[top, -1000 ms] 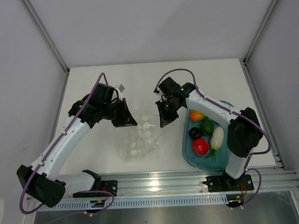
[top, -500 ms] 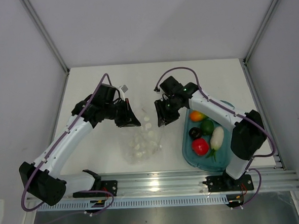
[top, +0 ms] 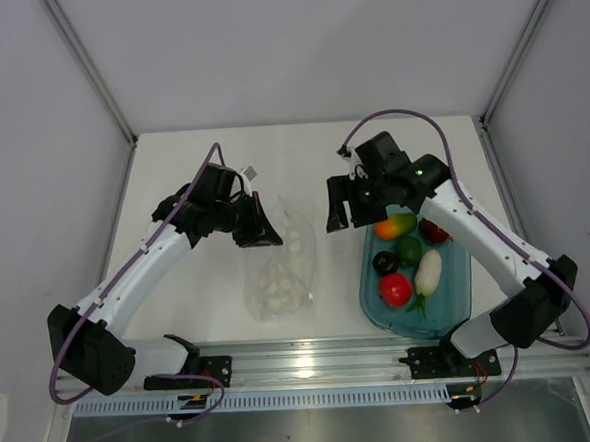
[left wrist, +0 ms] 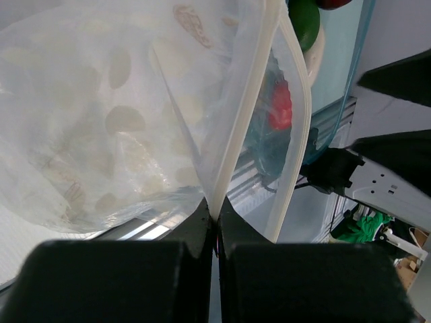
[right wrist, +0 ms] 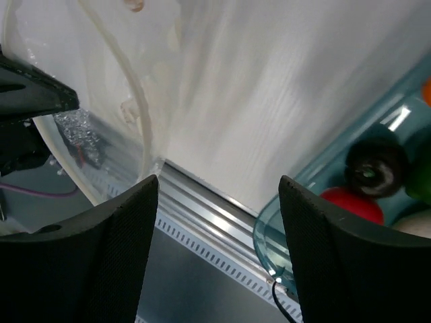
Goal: Place the food in the zip-top bag and seal the zipper
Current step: Pick up the fake vegetable from the bin.
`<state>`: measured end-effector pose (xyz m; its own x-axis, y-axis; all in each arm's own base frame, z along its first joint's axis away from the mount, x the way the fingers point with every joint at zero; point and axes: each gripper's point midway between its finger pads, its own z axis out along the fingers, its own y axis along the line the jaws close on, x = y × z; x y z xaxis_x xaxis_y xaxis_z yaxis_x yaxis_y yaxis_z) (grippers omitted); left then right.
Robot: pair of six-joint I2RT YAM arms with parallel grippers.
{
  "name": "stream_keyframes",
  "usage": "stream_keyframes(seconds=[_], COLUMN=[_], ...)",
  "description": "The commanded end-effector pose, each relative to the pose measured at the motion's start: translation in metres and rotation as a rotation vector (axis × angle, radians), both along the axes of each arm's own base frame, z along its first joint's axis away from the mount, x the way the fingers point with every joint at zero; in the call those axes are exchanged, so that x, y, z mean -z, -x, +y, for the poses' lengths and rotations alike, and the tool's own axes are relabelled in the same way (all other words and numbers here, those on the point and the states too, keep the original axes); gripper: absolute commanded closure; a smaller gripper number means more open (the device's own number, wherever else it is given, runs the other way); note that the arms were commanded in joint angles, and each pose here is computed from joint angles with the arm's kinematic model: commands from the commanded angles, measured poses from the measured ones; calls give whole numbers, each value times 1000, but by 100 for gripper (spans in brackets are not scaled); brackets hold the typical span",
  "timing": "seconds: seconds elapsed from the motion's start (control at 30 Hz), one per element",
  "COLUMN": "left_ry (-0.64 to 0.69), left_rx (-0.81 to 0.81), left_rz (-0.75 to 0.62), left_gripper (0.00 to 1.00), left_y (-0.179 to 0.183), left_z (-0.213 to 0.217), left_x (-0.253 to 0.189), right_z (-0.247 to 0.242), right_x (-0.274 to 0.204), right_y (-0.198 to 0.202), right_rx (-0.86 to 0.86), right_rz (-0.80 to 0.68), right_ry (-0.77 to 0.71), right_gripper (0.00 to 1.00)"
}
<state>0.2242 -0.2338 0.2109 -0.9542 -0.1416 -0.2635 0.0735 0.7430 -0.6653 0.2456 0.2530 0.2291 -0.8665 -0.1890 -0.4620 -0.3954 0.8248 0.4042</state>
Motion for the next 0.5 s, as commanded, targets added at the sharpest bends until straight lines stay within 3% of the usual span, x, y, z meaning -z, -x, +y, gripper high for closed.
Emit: stream_keyframes(seconds=[0.0, 0.07, 0.2, 0.33, 0.47], left_ry=[31, 38, 42, 40, 44], left_rx=[9, 12, 21, 27, 29], left_rz=[-6, -11, 0, 2, 3], left_gripper=[100, 99, 99, 100, 99], left_y=[-3, -4, -4, -3, -2], left_z=[-7, -8, -11, -10, -10], left_x=[-4, -6, -4, -2, -3], right_z=[-43, -71, -127, -161, -184], right_x=[-13, -7, 38, 79, 98], right_y=[-4, -8, 0, 18, 25], right_rx=[150, 251, 465, 566, 637], right_rz=[-39, -36, 108, 234, 254], right_ry=[38, 70, 184, 235, 303], right_gripper=[27, 28, 30, 29, 28])
